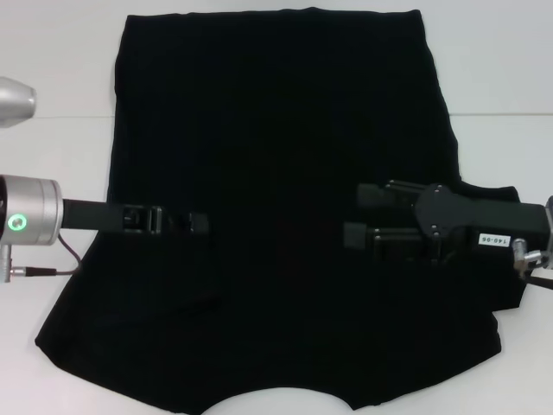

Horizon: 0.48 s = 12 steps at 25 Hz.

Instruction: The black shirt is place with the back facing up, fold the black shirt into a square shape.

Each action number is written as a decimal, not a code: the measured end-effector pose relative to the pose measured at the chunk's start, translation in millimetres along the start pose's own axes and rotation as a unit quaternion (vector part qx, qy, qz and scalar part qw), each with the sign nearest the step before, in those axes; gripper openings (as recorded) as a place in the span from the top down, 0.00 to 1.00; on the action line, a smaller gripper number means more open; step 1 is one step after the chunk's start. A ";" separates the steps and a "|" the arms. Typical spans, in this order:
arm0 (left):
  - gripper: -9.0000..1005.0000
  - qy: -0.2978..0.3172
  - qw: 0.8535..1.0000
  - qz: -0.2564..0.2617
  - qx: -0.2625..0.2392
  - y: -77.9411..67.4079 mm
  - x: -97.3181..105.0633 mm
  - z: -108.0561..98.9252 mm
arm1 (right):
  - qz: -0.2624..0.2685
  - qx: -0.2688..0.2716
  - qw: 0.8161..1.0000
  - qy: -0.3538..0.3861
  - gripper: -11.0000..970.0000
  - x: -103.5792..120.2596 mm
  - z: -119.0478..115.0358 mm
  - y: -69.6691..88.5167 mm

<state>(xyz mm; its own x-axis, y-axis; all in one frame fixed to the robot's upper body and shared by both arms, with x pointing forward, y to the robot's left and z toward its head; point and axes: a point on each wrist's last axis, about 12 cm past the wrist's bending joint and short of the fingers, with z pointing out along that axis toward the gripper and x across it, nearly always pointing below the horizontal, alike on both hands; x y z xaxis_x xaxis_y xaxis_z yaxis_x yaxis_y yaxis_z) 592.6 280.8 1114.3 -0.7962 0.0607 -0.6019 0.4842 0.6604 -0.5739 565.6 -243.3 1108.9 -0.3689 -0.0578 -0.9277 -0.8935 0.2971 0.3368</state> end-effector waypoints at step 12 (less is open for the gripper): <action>0.41 -0.096 0.963 0.194 0.160 -35.0 6.6 1.6 | 0.200 0.146 0.968 0.047 0.06 -15.7 -62.2 -38.1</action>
<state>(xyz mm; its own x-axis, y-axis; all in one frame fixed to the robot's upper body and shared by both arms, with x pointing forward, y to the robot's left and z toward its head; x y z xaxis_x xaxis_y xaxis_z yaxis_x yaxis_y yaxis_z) 570.9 256.9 1129.6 -0.4660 0.0959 -0.8796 0.8432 0.3492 -0.4086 589.5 -313.0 1120.7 -0.7043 0.0347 -0.7091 -0.5687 0.5702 0.5928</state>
